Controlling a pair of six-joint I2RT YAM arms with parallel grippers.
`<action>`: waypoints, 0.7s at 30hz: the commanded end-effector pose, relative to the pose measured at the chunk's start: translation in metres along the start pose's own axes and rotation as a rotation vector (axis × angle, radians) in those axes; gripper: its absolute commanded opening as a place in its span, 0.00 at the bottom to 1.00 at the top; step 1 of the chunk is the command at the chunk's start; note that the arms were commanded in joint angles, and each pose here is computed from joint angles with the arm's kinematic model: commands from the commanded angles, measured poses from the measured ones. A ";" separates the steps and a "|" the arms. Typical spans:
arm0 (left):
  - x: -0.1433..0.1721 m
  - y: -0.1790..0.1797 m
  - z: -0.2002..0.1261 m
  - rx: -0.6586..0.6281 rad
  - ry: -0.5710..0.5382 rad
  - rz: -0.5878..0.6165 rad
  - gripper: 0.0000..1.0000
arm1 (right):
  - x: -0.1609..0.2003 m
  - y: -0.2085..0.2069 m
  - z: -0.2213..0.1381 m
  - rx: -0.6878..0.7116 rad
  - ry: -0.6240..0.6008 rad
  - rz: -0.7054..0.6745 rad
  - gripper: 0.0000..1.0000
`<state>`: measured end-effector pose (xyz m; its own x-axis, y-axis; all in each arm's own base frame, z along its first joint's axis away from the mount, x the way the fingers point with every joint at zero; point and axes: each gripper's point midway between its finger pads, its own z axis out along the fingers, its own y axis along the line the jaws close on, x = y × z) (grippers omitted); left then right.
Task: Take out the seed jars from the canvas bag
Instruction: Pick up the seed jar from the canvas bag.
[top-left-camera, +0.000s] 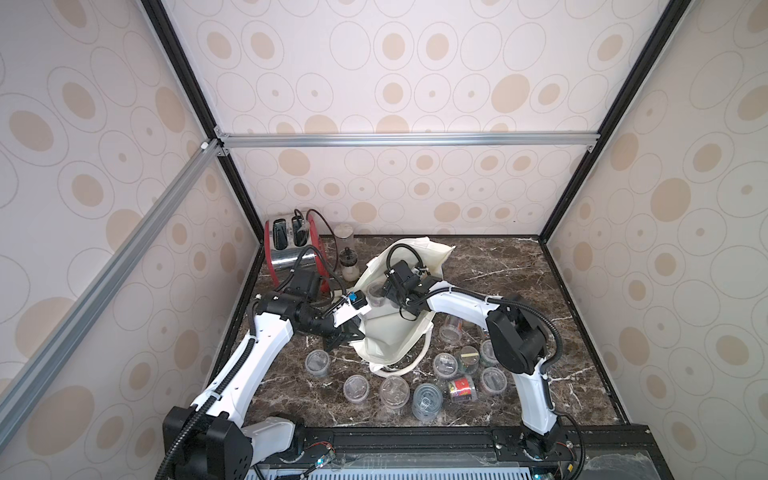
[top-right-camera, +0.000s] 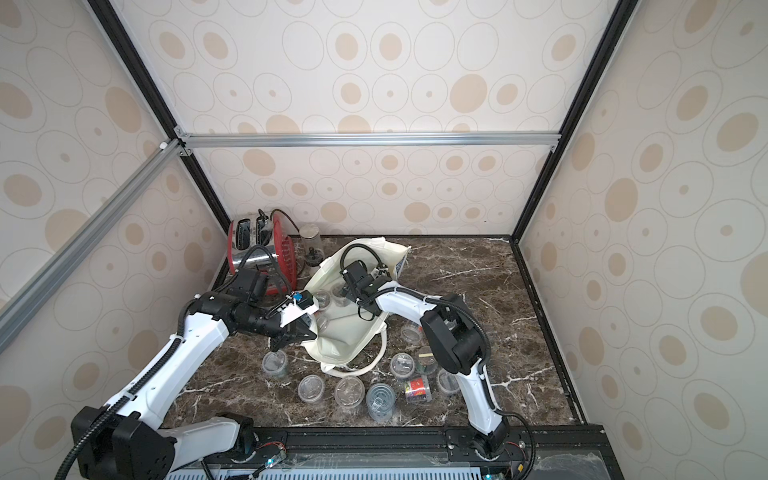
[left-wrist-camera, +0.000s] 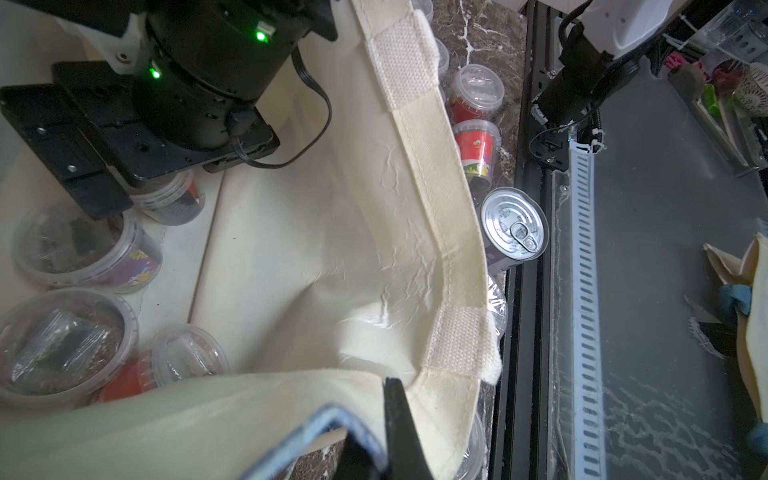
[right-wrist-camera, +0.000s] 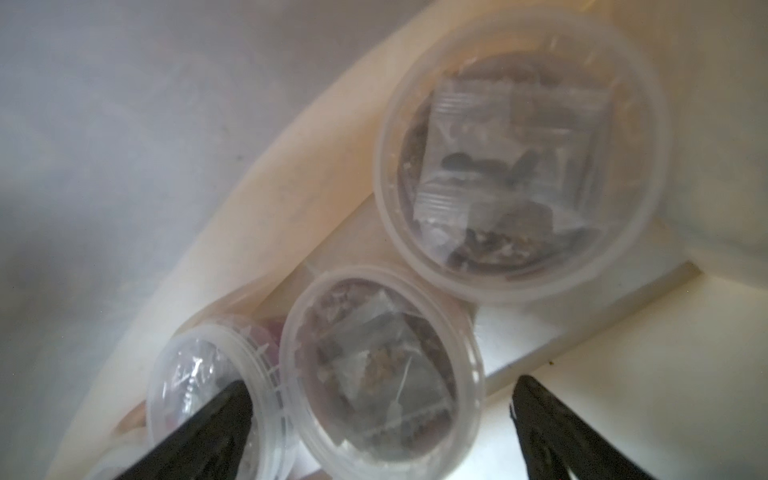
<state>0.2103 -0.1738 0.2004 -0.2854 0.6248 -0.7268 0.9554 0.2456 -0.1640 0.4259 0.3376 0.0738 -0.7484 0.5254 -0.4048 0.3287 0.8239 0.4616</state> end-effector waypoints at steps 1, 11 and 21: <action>-0.002 -0.014 -0.004 0.041 -0.017 0.029 0.00 | -0.013 -0.015 0.013 0.052 -0.046 0.051 1.00; -0.005 -0.016 -0.006 0.048 -0.020 0.031 0.00 | -0.021 -0.040 0.018 0.130 -0.099 0.084 0.96; -0.005 -0.019 -0.006 0.053 -0.027 0.037 0.00 | -0.022 -0.035 0.009 0.107 -0.086 0.073 0.90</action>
<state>0.2059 -0.1746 0.2012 -0.2793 0.6237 -0.7301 0.9584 0.2279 -0.1719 0.4402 0.3170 0.0690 -0.6719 0.5999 -0.4343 0.4104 0.7898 0.4559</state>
